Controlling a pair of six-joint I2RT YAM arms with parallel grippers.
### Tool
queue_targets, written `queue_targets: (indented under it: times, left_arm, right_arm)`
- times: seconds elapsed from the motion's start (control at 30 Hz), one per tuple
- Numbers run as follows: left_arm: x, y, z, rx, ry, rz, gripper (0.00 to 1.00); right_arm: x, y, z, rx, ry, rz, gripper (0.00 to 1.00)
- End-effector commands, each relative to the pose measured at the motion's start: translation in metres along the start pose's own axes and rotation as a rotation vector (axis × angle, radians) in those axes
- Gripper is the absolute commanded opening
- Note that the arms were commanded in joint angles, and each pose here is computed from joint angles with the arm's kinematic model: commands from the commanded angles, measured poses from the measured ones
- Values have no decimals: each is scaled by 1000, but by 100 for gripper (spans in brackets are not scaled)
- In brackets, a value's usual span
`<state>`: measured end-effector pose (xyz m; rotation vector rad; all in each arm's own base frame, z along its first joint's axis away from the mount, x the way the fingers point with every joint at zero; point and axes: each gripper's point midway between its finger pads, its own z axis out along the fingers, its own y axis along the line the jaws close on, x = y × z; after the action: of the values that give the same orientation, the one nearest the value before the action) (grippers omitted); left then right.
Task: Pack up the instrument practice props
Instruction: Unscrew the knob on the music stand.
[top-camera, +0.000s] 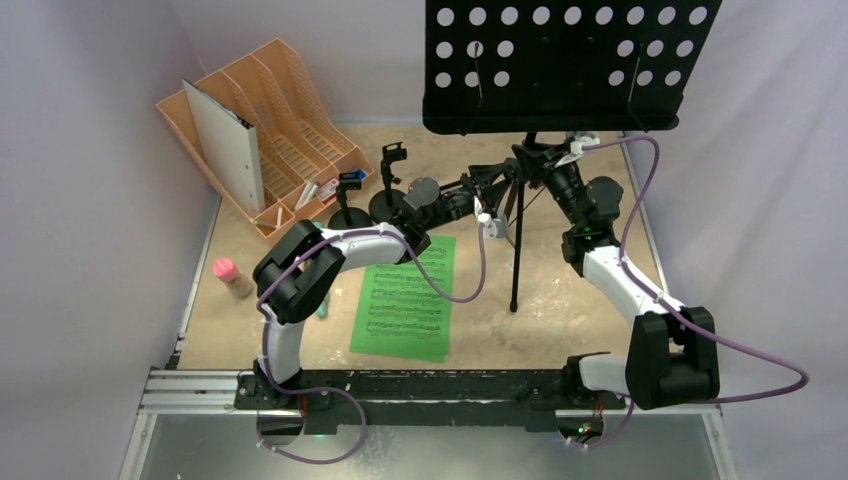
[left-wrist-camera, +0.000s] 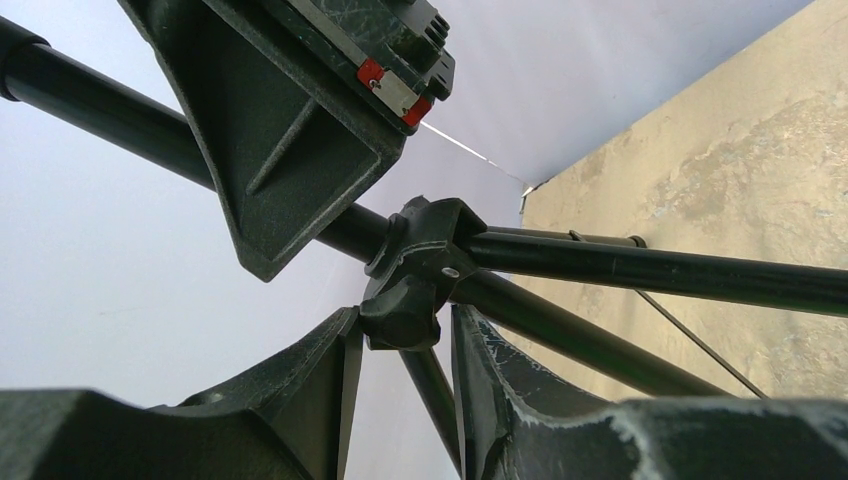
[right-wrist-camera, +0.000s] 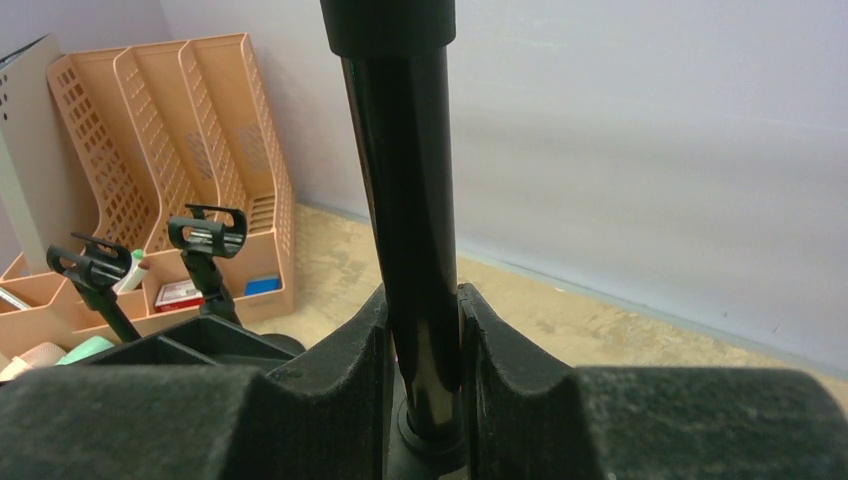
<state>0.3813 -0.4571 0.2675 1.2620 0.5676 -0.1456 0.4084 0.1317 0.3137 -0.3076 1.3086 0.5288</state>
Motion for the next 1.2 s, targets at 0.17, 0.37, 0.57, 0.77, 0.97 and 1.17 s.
queue_targets:
  times: [0.17, 0.37, 0.57, 0.77, 0.97, 1.17]
  left_arm:
    - [-29, 23, 4, -33, -63, 25, 42]
    - [-30, 27, 3, -42, -54, 4, 38]
    - [-31, 28, 3, -27, -44, -7, 30]
    - [-31, 35, 10, -8, -13, -120, 10]
    - [-35, 37, 15, -39, 43, -252, 0]
    - [-39, 37, 11, -58, 26, -193, 24]
  right_arm:
    - [-30, 12, 0, -40, -70, -6, 3]
    - [-30, 12, 1, -42, -70, -6, 3]
    - [-30, 13, 0, -43, -68, -7, 3]
    - [-27, 13, 1, -46, -63, -4, 3]
    - [-24, 14, 1, -56, -54, -1, 3]
    - [-24, 16, 1, -65, -49, 0, 3]
